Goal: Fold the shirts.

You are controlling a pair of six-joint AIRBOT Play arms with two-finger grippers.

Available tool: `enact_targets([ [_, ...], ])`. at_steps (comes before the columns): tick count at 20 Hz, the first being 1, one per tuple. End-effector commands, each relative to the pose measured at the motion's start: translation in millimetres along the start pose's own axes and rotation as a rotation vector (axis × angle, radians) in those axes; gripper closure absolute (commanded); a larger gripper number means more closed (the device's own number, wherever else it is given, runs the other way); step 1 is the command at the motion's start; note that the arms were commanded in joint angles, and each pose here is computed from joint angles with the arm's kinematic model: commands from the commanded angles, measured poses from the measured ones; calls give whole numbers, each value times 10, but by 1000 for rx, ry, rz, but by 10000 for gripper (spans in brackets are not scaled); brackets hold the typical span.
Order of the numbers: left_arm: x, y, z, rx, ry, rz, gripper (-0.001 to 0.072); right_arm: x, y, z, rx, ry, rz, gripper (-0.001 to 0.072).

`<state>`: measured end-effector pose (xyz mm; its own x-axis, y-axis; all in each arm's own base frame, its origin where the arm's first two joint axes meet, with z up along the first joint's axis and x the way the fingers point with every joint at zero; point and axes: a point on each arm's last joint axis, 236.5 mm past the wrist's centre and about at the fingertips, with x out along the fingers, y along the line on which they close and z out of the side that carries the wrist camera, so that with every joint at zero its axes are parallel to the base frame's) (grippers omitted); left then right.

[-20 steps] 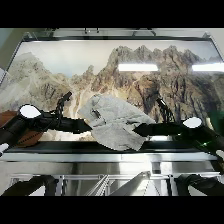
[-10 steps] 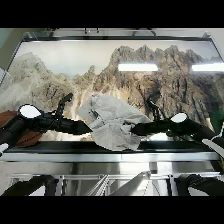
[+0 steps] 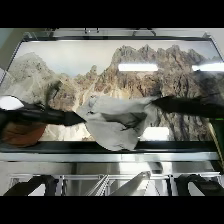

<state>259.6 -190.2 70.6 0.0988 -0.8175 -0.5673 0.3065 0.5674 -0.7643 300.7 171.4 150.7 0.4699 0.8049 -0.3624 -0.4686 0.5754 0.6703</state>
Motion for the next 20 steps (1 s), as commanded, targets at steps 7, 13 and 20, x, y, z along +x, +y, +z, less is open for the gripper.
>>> enact_targets([
  [7, -2597, -2085, 556, 598, -792, 402, 686, -2053, 2196, 1346, -661, -778, -226, 694],
  [13, -2524, -1593, 803, 492, -604, 437, 686, -2086, 1584, 1435, -465, -757, -342, 694],
  [20, -1415, 93, 1860, 249, -465, 264, 686, -1133, -1027, 1027, 88, -537, -316, 693],
])
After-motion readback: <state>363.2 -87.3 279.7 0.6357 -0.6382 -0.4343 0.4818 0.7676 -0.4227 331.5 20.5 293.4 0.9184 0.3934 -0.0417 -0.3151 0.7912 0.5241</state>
